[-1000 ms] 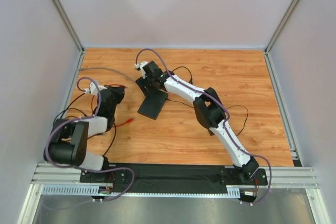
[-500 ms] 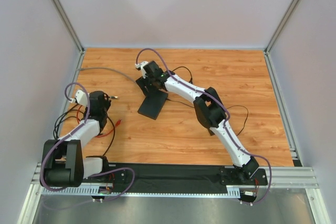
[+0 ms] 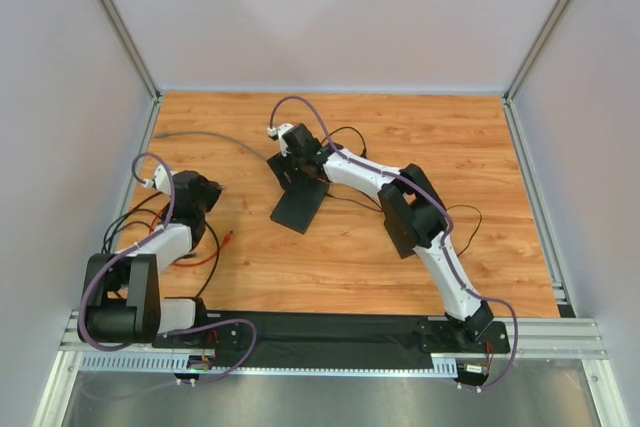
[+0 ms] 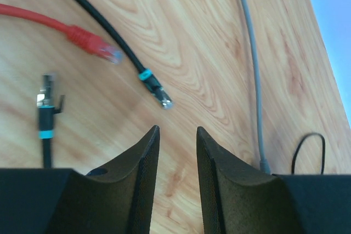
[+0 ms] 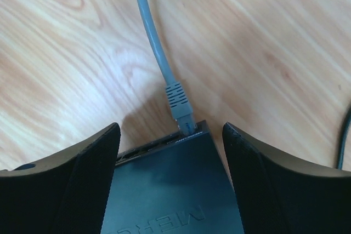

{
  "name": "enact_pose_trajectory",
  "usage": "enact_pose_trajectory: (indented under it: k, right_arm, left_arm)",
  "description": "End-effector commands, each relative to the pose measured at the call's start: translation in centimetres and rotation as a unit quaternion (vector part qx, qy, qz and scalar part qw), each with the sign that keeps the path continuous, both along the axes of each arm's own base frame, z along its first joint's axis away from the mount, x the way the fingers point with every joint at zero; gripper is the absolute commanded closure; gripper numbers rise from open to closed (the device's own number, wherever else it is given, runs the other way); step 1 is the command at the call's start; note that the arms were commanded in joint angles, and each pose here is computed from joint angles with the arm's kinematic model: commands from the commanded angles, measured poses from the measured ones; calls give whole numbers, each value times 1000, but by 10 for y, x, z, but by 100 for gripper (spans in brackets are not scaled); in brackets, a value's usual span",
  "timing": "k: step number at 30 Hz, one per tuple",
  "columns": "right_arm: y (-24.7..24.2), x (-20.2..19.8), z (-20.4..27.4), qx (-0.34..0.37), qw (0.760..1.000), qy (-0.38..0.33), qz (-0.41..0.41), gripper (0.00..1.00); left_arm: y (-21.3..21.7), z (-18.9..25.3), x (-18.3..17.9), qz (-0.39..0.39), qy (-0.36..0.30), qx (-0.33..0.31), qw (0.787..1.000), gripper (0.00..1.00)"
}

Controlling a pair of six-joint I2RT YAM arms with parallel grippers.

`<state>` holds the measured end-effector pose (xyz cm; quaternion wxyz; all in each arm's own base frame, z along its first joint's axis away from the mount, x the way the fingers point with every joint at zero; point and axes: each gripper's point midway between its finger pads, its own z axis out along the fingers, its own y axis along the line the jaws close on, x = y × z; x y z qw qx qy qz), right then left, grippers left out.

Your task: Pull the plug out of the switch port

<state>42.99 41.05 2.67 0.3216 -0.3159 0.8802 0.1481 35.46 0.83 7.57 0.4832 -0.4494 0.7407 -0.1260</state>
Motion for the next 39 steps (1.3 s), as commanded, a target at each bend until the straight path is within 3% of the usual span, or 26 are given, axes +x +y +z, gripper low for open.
enact_pose_trajectory:
  k: [1, 15, 23, 29, 31, 39]
  right_arm:
    - [-11, 4, 25, 22, 999, -36, -27, 22]
    - [-33, 2, 77, 68, 989, -90, -93, 1]
    - [-67, -29, 112, 139, 967, -65, -201, 6]
    - [-87, -70, 92, 188, 953, -13, -238, 13]
    - [-90, -75, 89, 220, 942, -14, -251, 17]
    - [-84, -67, 78, 260, 929, 1, -263, 21]
  left_arm:
    - [-27, 27, 29, -81, -59, -7, 995, 59]
    - [-111, 33, 67, -243, -100, -36, 964, 61]
    - [-137, 29, 75, -302, -99, -68, 946, 64]
    - [-145, 25, 75, -322, -96, -85, 938, 66]
    - [-150, 27, 76, -332, -105, -92, 933, 71]
    - [-160, 22, 77, -350, -103, -120, 923, 67]
